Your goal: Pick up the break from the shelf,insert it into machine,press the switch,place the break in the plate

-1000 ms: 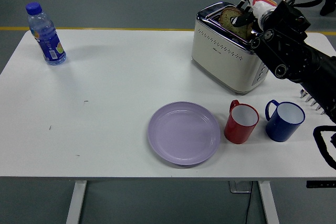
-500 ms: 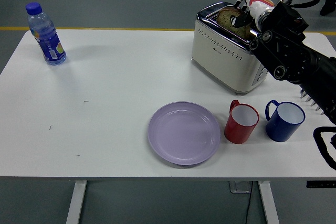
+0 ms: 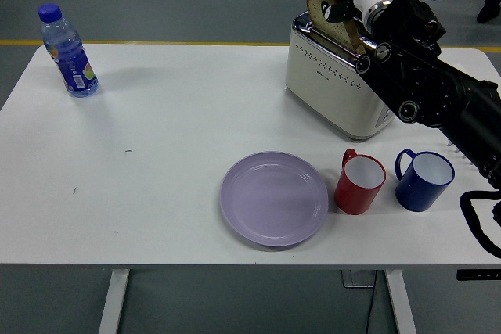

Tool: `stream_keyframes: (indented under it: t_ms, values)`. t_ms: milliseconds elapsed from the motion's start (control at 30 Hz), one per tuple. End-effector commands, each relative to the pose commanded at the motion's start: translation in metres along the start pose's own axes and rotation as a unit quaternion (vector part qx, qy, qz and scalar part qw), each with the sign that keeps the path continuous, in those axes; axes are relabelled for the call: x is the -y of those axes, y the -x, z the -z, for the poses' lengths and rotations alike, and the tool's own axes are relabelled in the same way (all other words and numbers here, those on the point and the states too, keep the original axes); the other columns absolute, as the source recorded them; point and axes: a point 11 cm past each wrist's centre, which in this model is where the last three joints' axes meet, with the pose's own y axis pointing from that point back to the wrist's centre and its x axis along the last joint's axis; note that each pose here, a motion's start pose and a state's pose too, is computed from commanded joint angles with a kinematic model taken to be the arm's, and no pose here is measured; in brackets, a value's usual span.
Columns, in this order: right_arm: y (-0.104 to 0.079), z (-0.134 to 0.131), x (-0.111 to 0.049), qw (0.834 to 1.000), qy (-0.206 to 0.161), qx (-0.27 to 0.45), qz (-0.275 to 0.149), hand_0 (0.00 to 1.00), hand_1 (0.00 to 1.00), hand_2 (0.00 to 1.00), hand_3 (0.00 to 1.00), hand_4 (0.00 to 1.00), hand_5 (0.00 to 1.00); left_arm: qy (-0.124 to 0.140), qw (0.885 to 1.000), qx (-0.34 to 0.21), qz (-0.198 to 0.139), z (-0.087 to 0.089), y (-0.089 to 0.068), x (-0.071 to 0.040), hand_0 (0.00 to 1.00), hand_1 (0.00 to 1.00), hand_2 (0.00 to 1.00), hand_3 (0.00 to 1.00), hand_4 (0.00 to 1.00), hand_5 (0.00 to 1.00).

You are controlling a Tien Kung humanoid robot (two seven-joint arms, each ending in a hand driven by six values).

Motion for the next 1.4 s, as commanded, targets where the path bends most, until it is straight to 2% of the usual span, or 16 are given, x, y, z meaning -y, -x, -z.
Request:
stream_keyframes:
  t_ms: [233,400,467,567,667,700,800,1000,1167,1400]
  values:
    - [-0.04,0.002,-0.001,0.998,-0.022,0.003,-0.061,0.115,0.256,0.359,0.463,0.566,0.002,-0.004,1.0,0.0,-0.001,0.004,0.0,0.0,0.675,0.622,0.683,0.633,0.463,0.915]
    - [-0.063,0.005,-0.008,0.994,-0.044,0.019,-0.097,0.111,0.255,0.357,0.461,0.555,0.002,-0.007,1.0,-0.001,0.0,0.007,0.0,0.001,0.674,0.624,0.683,0.633,0.461,0.917]
    - [-0.066,0.009,-0.01,0.993,-0.052,0.024,-0.103,0.111,0.255,0.357,0.461,0.555,0.002,-0.007,1.0,-0.001,0.0,0.007,0.0,0.001,0.674,0.624,0.683,0.633,0.461,0.917]
    - [-0.078,0.012,-0.02,0.989,-0.07,0.06,-0.117,0.114,0.257,0.355,0.46,0.565,0.002,-0.008,1.0,-0.001,0.0,0.009,0.0,0.001,0.674,0.625,0.683,0.632,0.462,0.918]
    - [-0.083,0.016,-0.03,0.984,-0.083,0.109,-0.113,0.114,0.257,0.355,0.46,0.565,0.002,-0.009,1.0,-0.001,0.0,0.009,0.001,0.001,0.674,0.625,0.683,0.632,0.462,0.918]
    - [-0.084,0.013,-0.033,0.982,-0.081,0.127,-0.111,0.115,0.224,0.35,0.457,0.573,0.002,-0.009,1.0,-0.002,0.0,0.01,0.001,0.001,0.672,0.625,0.683,0.632,0.462,0.919]
    - [-0.084,0.012,-0.046,0.975,-0.085,0.187,-0.088,0.115,0.224,0.35,0.457,0.573,0.002,-0.01,1.0,-0.002,0.001,0.011,0.001,0.001,0.672,0.625,0.683,0.632,0.462,0.919]
    - [-0.072,0.011,-0.07,0.956,-0.084,0.28,-0.004,0.128,0.227,0.345,0.456,0.548,0.002,-0.012,1.0,-0.003,0.002,0.013,0.002,0.001,0.671,0.625,0.683,0.629,0.46,0.918]
    - [-0.045,-0.006,-0.095,0.937,-0.055,0.337,0.078,0.133,0.222,0.339,0.447,0.554,0.002,-0.013,1.0,-0.005,0.004,0.014,0.004,0.001,0.671,0.626,0.683,0.628,0.46,0.921]
    - [0.005,-0.015,-0.131,0.889,-0.009,0.406,0.21,0.133,0.211,0.335,0.442,0.559,0.002,-0.011,1.0,-0.008,0.008,0.012,0.006,0.0,0.67,0.626,0.683,0.627,0.456,0.918]
